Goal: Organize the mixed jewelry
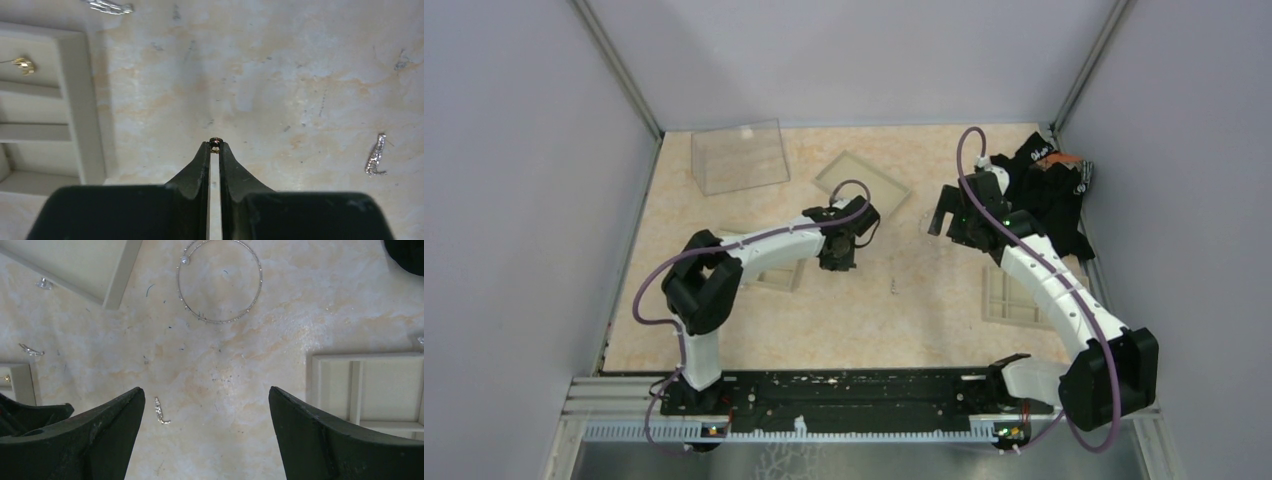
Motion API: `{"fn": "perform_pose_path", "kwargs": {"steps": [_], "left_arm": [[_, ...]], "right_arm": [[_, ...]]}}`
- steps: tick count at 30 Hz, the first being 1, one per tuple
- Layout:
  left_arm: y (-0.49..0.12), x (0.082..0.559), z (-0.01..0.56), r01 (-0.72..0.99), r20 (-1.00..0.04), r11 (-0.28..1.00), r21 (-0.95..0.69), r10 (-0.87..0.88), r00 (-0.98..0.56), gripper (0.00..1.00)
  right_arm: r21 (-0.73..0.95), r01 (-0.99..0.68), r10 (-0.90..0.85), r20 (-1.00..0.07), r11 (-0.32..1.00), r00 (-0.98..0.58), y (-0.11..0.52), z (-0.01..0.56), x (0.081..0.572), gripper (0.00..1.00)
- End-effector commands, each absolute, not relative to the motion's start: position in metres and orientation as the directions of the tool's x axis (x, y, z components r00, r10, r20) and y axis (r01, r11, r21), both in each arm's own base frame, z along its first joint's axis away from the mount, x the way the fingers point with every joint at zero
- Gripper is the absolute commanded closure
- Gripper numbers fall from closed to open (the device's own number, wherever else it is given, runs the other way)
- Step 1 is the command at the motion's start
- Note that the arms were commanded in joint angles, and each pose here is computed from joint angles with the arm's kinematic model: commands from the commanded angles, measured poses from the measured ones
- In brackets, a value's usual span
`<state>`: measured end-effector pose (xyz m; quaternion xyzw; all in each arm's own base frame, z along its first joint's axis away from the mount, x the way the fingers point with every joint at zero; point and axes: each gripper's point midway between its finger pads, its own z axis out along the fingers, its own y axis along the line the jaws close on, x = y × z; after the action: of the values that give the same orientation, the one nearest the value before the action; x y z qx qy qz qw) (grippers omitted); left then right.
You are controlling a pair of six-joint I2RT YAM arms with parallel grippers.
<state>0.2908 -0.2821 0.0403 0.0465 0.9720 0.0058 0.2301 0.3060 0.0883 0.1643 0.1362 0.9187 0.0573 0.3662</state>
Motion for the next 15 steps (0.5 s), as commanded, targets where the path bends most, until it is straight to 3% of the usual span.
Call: {"fn": "perform_pose_path", "kwargs": {"steps": [1, 10, 15], "left_arm": [[-0.24, 0.302, 0.066, 0.007, -0.477, 0.998, 0.059, 0.035, -0.878, 0.9], [-0.164, 0.335, 0.076, -0.126, -0.505, 0.99, 0.062, -0.078, -0.859, 0.89], [-0.153, 0.351, 0.07, -0.128, -0.518, 0.99, 0.056, -0.081, -0.852, 0.89]], "right_arm": [[0.253, 0.197, 0.32, -0.691, 0.947, -0.649, 0.092, 0.18, 0.314, 0.07], [0.273, 0.204, 0.338, -0.678, 0.94, -0.653, 0.097, 0.177, 0.317, 0.07], [0.278, 0.209, 0.345, -0.675, 0.938, -0.652, 0.098, 0.176, 0.32, 0.07]]}}
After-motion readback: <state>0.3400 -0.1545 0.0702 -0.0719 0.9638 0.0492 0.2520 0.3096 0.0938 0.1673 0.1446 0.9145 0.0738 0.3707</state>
